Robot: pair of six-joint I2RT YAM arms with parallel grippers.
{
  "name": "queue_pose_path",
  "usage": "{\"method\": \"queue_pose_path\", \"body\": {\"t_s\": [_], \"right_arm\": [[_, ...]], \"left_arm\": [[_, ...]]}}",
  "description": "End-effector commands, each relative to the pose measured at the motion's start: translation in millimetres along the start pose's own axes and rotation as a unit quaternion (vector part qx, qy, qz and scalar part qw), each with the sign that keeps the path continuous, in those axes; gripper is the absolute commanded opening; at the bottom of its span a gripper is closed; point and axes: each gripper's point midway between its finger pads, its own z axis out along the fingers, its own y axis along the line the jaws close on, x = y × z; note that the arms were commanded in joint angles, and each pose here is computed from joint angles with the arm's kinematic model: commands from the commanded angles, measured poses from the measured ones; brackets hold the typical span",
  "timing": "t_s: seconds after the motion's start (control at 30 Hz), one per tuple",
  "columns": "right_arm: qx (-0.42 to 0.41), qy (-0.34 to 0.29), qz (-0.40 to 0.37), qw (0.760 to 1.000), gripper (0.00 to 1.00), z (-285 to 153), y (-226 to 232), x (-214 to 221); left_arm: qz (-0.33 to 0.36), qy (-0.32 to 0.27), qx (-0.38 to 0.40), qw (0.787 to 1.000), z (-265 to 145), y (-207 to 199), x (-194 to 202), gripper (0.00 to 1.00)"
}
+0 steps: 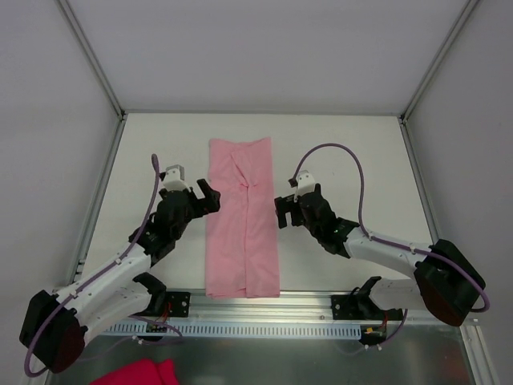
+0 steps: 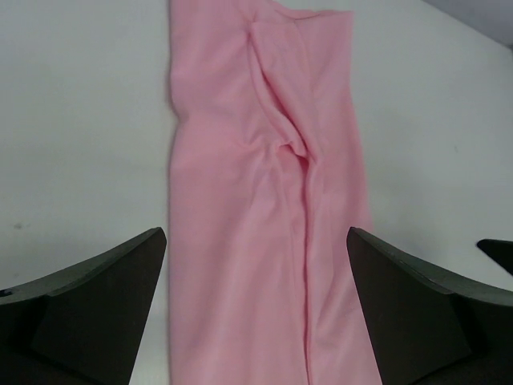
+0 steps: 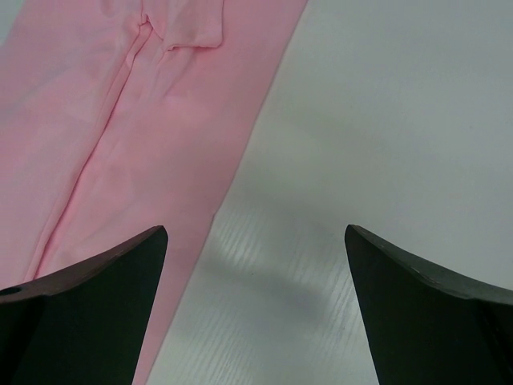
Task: Fold and stack the t-shirts
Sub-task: Grab the bottom of the folded rectangular tshirt with both arms
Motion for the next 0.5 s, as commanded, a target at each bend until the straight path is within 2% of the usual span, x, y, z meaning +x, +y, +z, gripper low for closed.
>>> {"method": "queue_pose_path", "body": {"t_s": [0.0, 0.1, 0.13, 0.33, 0.37, 0.4, 0.43, 0.47], "right_arm": [[-0.005, -0.028, 0.012, 1.000, 1.00, -2, 2, -18], [0.002, -0.032, 0.011, 0.999, 1.00, -5, -3, -17], [0.002, -0.032, 0.012, 0.999, 1.00, -6, -3, -17], [0.005, -0.025, 0.008, 1.000, 1.00, -1, -3, -14], [0.007, -0.026, 0.008, 1.000, 1.00, -1, -3, -15], [0.007, -0.026, 0.008, 1.000, 1.00, -2, -4, -15], [0.008, -0.028, 0.008, 1.000, 1.00, -3, -4, -16], [0.010, -0.026, 0.008, 1.000, 1.00, -3, -5, -14]], "left_arm": [[-0.031, 0.004, 0.180, 0.983, 4, -45, -16, 0.99], [-0.076, -0.006, 0.205, 0.976, 11, -28, -29, 0.99], [-0.076, -0.009, 0.241, 0.967, 5, -34, -31, 0.99], [-0.080, -0.038, 0.263, 0.961, -12, -29, -49, 0.99], [-0.079, -0.048, 0.307, 0.947, -22, -39, -56, 0.99], [-0.089, -0.053, 0.325, 0.940, -27, -39, -59, 0.99], [-0.131, -0.044, 0.318, 0.938, -23, -26, -58, 0.99], [-0.132, -0.060, 0.335, 0.931, -26, -27, -68, 0.99]]}}
